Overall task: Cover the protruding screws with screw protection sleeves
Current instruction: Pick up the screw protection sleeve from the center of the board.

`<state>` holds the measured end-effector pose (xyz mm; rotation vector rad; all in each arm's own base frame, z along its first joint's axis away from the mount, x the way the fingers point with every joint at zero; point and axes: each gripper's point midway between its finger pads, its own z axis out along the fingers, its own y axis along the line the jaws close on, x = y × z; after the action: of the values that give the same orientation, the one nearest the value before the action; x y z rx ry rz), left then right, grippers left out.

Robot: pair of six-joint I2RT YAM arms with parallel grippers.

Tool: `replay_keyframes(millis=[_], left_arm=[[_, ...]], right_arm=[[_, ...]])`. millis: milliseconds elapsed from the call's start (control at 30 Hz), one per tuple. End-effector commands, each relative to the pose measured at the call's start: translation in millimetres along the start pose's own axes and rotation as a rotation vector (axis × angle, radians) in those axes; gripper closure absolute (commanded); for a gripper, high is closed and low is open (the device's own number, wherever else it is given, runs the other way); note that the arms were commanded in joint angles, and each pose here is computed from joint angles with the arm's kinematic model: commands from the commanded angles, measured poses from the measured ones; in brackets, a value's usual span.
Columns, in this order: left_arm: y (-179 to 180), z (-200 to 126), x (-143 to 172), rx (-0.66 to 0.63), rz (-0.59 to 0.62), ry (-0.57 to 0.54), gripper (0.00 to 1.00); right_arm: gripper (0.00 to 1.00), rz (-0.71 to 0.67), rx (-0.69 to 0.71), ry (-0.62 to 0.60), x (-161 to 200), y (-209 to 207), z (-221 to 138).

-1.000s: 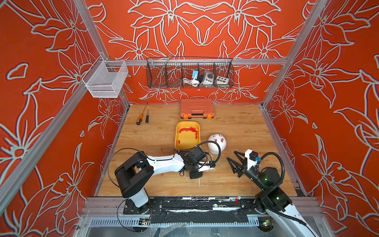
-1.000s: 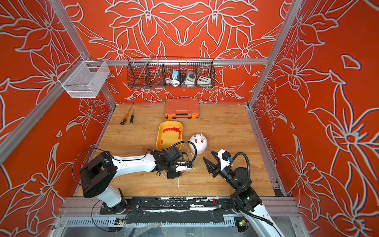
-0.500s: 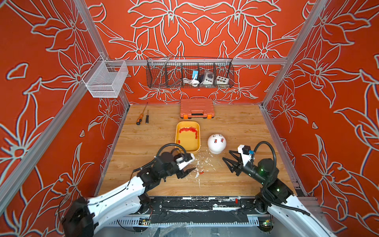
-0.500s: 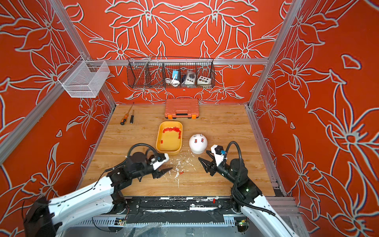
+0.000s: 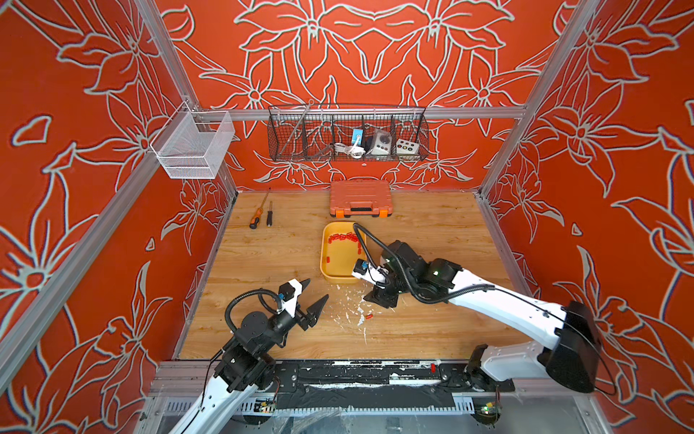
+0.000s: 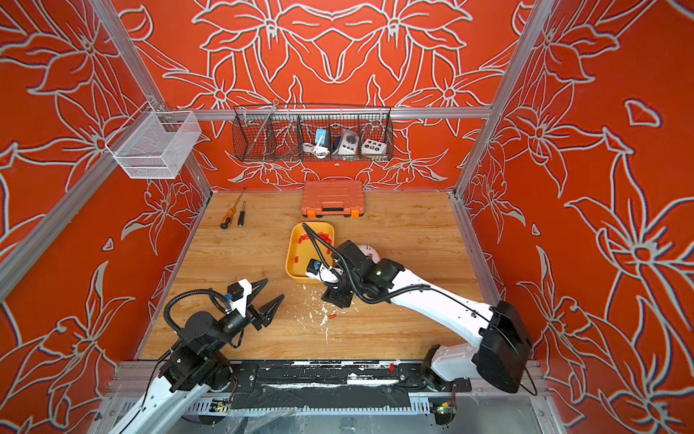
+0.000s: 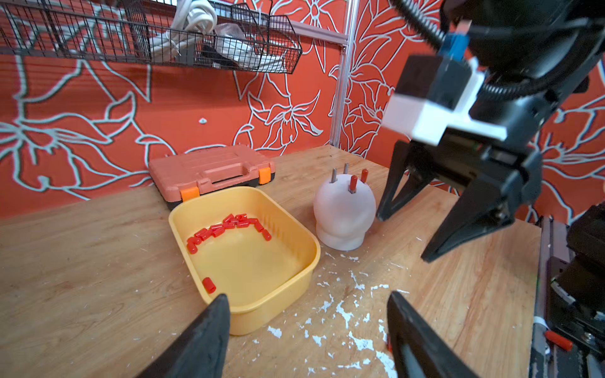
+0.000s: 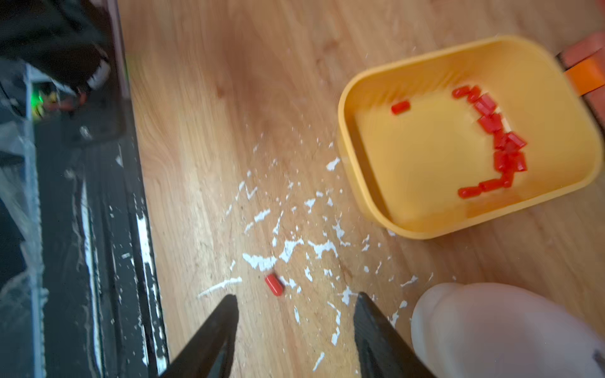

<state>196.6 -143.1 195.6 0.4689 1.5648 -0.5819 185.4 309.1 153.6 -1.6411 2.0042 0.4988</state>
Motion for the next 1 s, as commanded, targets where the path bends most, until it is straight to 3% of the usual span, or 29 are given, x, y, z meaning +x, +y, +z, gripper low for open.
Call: replay_keyframes(millis=[0, 133, 267, 467, 633, 967], left_arm=[[11.2, 1.6, 17.3, -0.059, -0.038, 0.071, 0.26], [31.3, -6.7, 14.4, -0.180, -0.055, 0.026, 0.26], [33.9, -6.4, 15.0, -0.196, -0.062, 0.035, 0.26], [37.6, -8.9, 13.6, -0.220, -0.069, 0.029, 0.26], [39.7, -9.3, 13.7, -0.232, -0.074, 0.027, 0.26], [41.6, -9.6, 14.1, -0.243, -0.080, 0.025, 0.26]], right_arm=[[0.41, -0.162, -0.072, 0.197, 36.2, 8.5, 5.1], [0.44, -0.199, -0.116, 0.324, 58.6, 8.8, 18.3], [0.46, -0.237, -0.153, 0.403, 75.1, 16.5, 36.5], [0.47, -0.364, -0.162, 0.303, 57.2, 33.9, 59.0], [0.49, -0.442, -0.130, 0.331, 60.7, 30.4, 79.5], [0.53, -0.453, -0.143, 0.378, 73.4, 28.3, 96.7]])
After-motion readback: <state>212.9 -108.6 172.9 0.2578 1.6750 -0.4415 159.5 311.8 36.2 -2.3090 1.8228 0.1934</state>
